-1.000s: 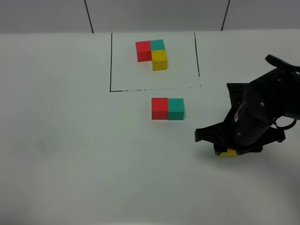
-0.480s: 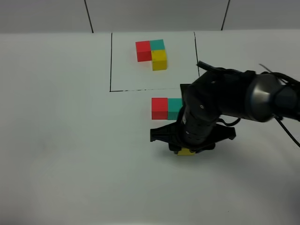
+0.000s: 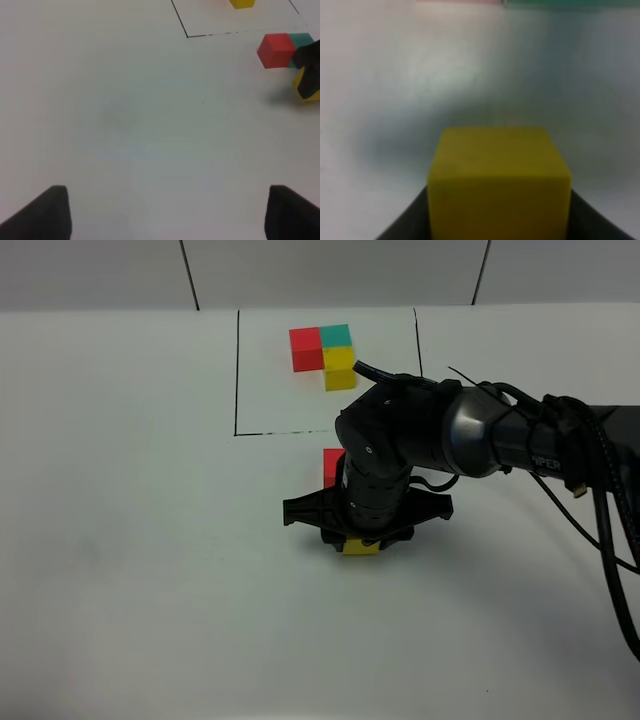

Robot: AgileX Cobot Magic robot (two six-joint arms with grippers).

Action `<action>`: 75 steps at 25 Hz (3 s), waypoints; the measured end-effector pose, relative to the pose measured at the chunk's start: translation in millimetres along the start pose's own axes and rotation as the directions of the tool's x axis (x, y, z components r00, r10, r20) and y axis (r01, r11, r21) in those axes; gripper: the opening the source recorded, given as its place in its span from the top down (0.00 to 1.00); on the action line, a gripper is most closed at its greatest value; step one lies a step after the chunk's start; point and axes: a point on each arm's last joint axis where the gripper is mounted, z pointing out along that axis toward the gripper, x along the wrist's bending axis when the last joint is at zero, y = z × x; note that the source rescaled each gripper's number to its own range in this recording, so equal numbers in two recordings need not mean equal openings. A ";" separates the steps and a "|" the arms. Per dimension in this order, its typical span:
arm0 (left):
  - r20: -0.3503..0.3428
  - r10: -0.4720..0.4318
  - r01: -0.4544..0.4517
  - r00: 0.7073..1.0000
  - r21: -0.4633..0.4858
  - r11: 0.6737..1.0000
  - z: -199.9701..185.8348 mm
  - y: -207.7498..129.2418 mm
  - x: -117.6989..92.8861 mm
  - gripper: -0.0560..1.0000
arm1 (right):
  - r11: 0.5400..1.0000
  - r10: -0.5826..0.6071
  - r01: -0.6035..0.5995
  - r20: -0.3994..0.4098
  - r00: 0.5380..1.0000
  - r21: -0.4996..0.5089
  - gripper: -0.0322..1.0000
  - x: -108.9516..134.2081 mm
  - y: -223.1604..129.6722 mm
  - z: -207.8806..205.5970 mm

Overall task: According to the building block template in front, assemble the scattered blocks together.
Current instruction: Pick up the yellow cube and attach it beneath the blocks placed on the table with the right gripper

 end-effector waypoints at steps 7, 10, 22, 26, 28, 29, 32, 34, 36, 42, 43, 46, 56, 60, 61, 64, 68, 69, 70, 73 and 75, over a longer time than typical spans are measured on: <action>0.000 0.000 0.000 1.000 0.000 1.000 0.0 0.0 0.0 0.24 | 1.000 0.010 -0.011 0.027 1.000 0.010 0.96 -0.6 0.5 12.9; 0.000 0.000 0.000 1.000 0.000 1.000 0.0 0.0 0.0 0.24 | 1.000 0.018 -0.018 0.031 0.999 0.003 0.96 -0.8 1.3 13.9; 0.000 0.000 0.000 1.000 0.000 1.000 0.0 0.0 0.0 0.24 | 0.999 0.043 -0.042 0.047 0.998 -0.024 0.96 -2.4 5.3 18.8; 0.000 -0.001 0.001 1.000 0.000 1.000 0.0 0.0 0.0 0.24 | 0.999 0.046 -0.045 0.051 0.998 -0.020 0.96 -1.5 8.0 21.7; 0.000 -0.001 0.001 1.000 0.000 1.000 0.0 0.0 0.0 0.24 | 0.999 0.051 -0.050 0.051 0.997 -0.021 0.96 -1.7 10.3 22.6; 0.000 -0.001 0.001 1.000 0.000 1.000 0.0 0.0 0.0 0.24 | 0.998 0.057 -0.056 0.051 0.997 -0.023 0.96 -1.8 12.2 23.4; 0.000 -0.001 0.001 1.000 0.000 1.000 0.0 0.0 0.0 0.24 | 0.997 0.068 -0.066 0.048 0.997 -0.028 0.96 -3.2 17.0 24.8; 0.000 -0.001 0.001 1.000 0.000 1.000 0.0 0.0 0.0 0.24 | 0.997 0.076 -0.075 0.046 0.996 -0.033 0.96 -4.9 19.3 25.2; 0.000 -0.001 0.001 1.000 0.000 1.000 0.0 0.0 0.0 0.24 | 0.996 0.087 -0.086 0.043 0.995 -0.035 0.96 -6.4 20.6 25.3; 0.000 -0.001 0.001 1.000 0.000 1.000 0.0 0.0 0.0 0.24 | 0.993 0.110 -0.109 0.038 0.993 -0.044 0.96 -13.1 26.2 25.7; 0.000 -0.001 0.001 1.000 0.000 1.000 0.0 0.0 0.0 0.24 | 0.993 0.114 -0.113 0.039 0.993 -0.045 0.96 -14.1 26.8 25.7; 0.000 -0.001 0.001 1.000 0.000 1.000 0.0 0.0 0.0 0.24 | 0.992 0.120 -0.118 0.039 0.992 -0.046 0.96 -16.1 28.2 25.8; 0.000 -0.002 0.002 1.000 0.000 1.000 0.0 0.0 0.0 0.24 | 0.992 0.120 -0.118 0.039 0.992 -0.046 0.96 -16.5 28.4 25.8; 0.000 -0.002 0.002 1.000 0.000 1.000 0.0 0.0 0.0 0.24 | 0.992 0.121 -0.119 0.041 0.992 -0.045 0.96 -16.6 28.3 25.8; 0.000 -0.002 0.002 1.000 0.000 1.000 0.0 0.0 0.0 0.24 | 0.992 0.121 -0.119 0.041 0.992 -0.045 0.96 -16.6 28.3 25.8; 0.000 -0.002 0.002 1.000 0.000 1.000 0.0 0.0 0.0 0.24 | 0.992 0.117 -0.115 0.043 0.992 -0.043 0.96 -16.8 28.1 25.8; 0.000 -0.002 0.002 1.000 0.000 1.000 0.0 0.0 0.0 0.24 | 0.994 0.100 -0.098 0.059 0.993 -0.049 0.96 -18.2 28.5 26.2; 0.000 -0.002 0.002 1.000 0.000 1.000 0.0 0.0 0.0 0.24 | 0.994 0.098 -0.095 0.061 0.993 -0.049 0.96 -18.4 28.5 26.2; 0.000 -0.002 0.002 1.000 0.000 1.000 0.0 0.0 0.0 0.24 | 0.994 0.097 -0.094 0.063 0.993 -0.048 0.96 -18.5 28.5 26.3; 0.000 -0.002 0.002 1.000 0.000 1.000 0.0 0.0 0.0 0.24 | 0.994 0.096 -0.093 0.064 0.993 -0.048 0.96 -18.6 28.6 26.6; 0.000 -0.002 0.002 1.000 0.000 1.000 0.0 0.0 0.0 0.24 | 0.995 0.096 -0.093 0.065 0.993 -0.047 0.96 -18.6 28.5 26.9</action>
